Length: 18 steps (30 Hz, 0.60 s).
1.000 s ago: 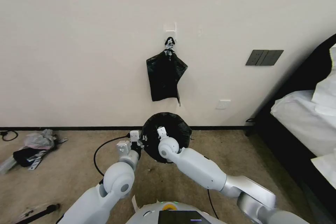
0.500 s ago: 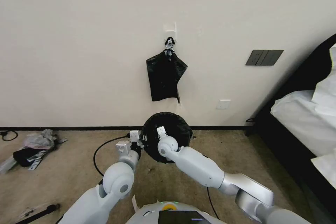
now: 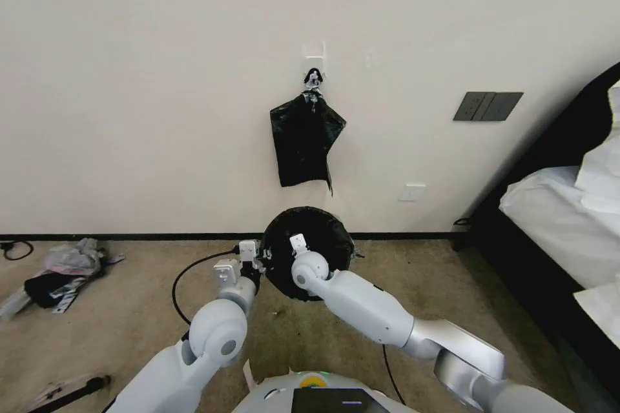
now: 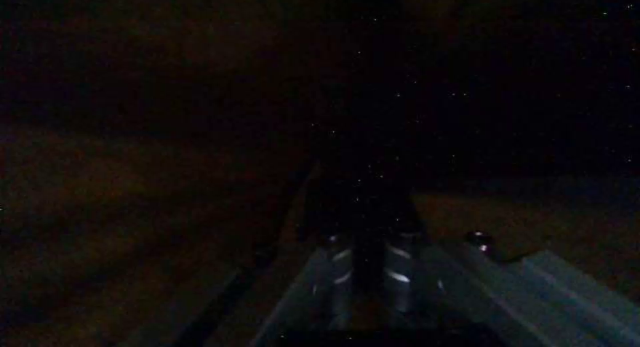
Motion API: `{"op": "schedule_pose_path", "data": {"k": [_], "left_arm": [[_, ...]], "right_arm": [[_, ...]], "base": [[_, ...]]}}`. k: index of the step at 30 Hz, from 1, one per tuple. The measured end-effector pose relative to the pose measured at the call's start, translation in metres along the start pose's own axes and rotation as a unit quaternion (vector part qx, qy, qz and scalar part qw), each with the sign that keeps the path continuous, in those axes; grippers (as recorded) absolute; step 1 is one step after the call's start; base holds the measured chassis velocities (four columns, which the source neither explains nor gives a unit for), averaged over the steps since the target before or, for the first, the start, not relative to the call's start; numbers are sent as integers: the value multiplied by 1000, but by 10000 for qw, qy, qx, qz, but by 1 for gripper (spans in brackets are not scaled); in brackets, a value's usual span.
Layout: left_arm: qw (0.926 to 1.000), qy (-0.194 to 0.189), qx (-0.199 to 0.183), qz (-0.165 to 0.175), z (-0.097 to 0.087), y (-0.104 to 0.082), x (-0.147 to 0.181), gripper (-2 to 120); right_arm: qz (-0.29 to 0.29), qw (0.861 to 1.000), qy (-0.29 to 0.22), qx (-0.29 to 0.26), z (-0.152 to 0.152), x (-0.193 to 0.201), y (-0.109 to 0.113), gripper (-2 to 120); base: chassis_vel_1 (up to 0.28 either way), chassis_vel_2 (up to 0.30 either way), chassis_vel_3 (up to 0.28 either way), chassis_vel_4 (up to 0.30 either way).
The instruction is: Place a trash bag onto the trash bin.
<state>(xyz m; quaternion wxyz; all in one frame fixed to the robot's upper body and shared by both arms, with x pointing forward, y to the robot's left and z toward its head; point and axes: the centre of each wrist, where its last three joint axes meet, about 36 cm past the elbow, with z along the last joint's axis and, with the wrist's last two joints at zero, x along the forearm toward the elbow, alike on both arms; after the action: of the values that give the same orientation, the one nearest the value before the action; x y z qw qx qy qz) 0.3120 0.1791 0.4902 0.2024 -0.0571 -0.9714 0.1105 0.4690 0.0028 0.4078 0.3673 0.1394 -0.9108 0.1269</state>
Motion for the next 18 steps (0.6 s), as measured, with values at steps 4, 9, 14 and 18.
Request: {"op": "schedule_pose_path", "data": {"k": [4,9,14,18], "left_arm": [[10000,47,37,-4,0,1,-2,1],[9997,183,131,-81,0,5,-8,1],[9988,376,254,-195,2,12,-21,1],[9971,589,392,-282,4,17,-30,1]], "right_arm": [[-76,9999,-86,-20,-2,9,-3,2],[-358,9990,-256,-68,-4,35,-3,19],[-645,9968,-460,-46,3,73,-18,36],[-888,9936,-662,-224,8,102,-38,51]], "base": [[0,0,0,0],[0,0,0,0],[0,0,0,0],[0,0,0,0]]}}
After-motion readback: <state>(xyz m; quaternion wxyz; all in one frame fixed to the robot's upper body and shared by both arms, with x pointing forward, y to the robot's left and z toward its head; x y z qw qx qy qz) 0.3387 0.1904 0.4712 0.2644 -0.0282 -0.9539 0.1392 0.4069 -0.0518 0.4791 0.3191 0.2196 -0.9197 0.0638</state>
